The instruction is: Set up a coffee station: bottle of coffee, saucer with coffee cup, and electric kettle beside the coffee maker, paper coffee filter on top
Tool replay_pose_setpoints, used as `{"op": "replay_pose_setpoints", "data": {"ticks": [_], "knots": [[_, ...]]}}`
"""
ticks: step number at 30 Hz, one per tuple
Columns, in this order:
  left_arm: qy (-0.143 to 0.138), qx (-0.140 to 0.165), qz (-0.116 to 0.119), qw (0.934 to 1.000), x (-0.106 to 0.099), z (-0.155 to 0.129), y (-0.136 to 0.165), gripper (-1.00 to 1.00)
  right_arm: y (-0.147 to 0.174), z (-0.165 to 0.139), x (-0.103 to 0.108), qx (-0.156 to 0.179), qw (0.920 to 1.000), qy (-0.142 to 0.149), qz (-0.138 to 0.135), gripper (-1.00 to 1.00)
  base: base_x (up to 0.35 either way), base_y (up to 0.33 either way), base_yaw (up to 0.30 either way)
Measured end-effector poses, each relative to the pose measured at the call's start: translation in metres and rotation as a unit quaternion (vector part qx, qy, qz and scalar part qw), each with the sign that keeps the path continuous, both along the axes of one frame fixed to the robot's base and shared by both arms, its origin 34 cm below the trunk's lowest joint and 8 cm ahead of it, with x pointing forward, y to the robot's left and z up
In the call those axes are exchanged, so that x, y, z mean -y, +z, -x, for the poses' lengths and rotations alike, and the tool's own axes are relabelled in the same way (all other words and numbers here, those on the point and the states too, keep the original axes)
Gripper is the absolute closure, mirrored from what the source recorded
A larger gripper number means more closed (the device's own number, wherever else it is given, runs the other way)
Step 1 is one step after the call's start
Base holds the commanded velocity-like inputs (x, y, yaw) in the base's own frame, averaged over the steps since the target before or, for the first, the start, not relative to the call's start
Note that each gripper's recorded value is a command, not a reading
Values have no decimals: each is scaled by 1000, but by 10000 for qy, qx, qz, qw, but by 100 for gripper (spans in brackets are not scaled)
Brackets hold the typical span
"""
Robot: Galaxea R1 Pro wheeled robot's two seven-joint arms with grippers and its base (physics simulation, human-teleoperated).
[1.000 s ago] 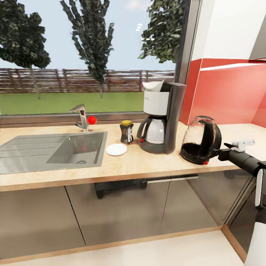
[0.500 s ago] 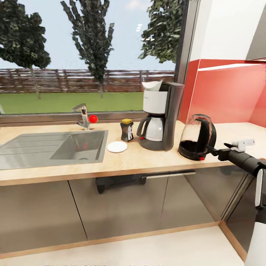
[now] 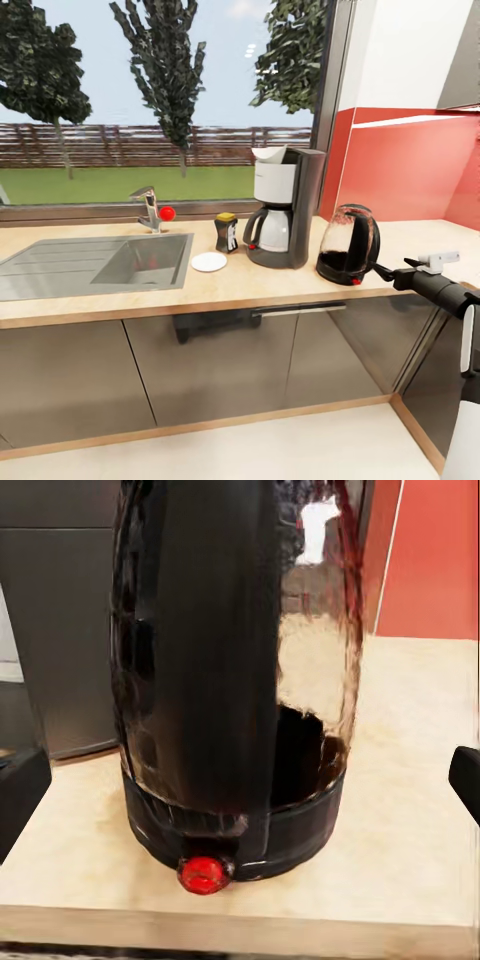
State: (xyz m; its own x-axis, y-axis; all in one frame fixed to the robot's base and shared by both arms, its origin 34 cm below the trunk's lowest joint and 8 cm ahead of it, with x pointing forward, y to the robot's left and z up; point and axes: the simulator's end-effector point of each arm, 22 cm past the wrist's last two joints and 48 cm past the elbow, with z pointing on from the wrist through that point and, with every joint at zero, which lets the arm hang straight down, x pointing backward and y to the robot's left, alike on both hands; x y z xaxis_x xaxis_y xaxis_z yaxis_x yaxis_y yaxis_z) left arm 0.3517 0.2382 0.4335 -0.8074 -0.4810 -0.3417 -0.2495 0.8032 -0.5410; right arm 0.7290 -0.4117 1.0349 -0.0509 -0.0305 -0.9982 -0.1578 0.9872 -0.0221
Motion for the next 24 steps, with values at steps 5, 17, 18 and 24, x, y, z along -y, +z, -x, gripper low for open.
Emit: {"op": "replay_pose_setpoints", "data": {"ticks": [5,17,18,24], "knots": [[0,2,-2,10000,0,0,0,-100,0,0,0,-3,10000,3,-5,-100,-33,-25,0],[1,-1,-2,10000,0,0,0,-100,-10,7,-13,-93,9993,351,-51,-100,-3,-2,0],[1,-1,-3,10000,0,0,0,-100,-15,11,-20,-139,9984,552,-70,-100,0,0,0],[7,-4,-18,10000,0,0,0,-100,-32,45,-13,-85,9945,1022,-192,-100,0,0,0]]}}
